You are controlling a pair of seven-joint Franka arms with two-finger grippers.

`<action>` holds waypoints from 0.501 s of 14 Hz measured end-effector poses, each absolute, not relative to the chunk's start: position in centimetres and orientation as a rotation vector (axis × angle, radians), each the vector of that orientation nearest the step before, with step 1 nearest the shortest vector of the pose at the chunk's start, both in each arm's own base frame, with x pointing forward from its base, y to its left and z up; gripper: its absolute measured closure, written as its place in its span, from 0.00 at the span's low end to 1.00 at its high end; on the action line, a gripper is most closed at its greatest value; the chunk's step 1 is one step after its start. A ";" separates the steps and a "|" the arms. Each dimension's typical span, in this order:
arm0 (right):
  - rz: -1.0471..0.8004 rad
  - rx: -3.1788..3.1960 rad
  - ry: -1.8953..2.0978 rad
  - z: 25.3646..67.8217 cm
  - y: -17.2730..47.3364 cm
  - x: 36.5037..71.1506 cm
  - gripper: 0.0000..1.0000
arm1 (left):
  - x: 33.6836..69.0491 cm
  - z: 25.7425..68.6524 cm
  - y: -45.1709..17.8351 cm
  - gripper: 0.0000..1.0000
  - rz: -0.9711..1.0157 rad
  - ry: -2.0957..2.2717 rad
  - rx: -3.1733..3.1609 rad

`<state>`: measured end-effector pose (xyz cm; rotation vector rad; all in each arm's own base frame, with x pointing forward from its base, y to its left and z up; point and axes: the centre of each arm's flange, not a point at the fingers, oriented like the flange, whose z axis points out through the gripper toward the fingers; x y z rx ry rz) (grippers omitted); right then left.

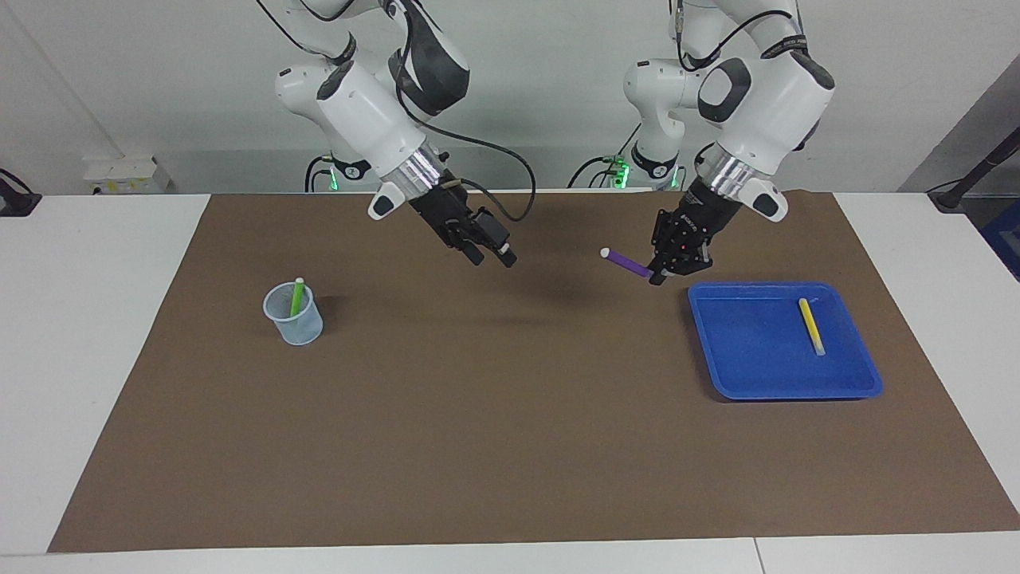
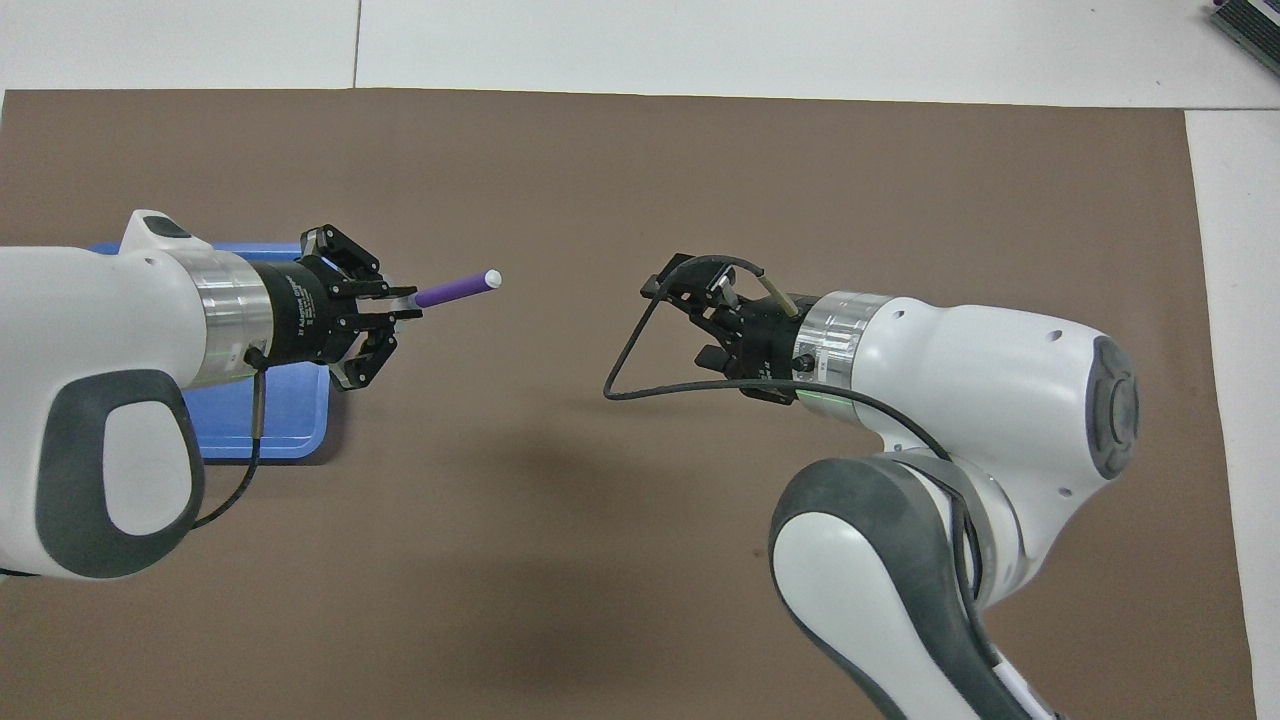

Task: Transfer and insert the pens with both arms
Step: 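Lift the purple pen toward the right gripper with the left gripper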

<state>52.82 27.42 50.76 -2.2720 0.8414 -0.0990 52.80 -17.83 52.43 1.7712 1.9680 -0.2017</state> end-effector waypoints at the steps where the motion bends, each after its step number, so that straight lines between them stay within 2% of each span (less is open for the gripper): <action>1: -0.097 -2.267 0.842 50.9 28.0 52.6 0.00 | 52.3 52.4 -18.4 0.84 -0.204 1.985 1.744; 7: -0.100 -2.265 0.799 51.6 30.3 51.6 0.00 | 51.1 52.9 -19.9 0.84 -0.221 2.027 1.677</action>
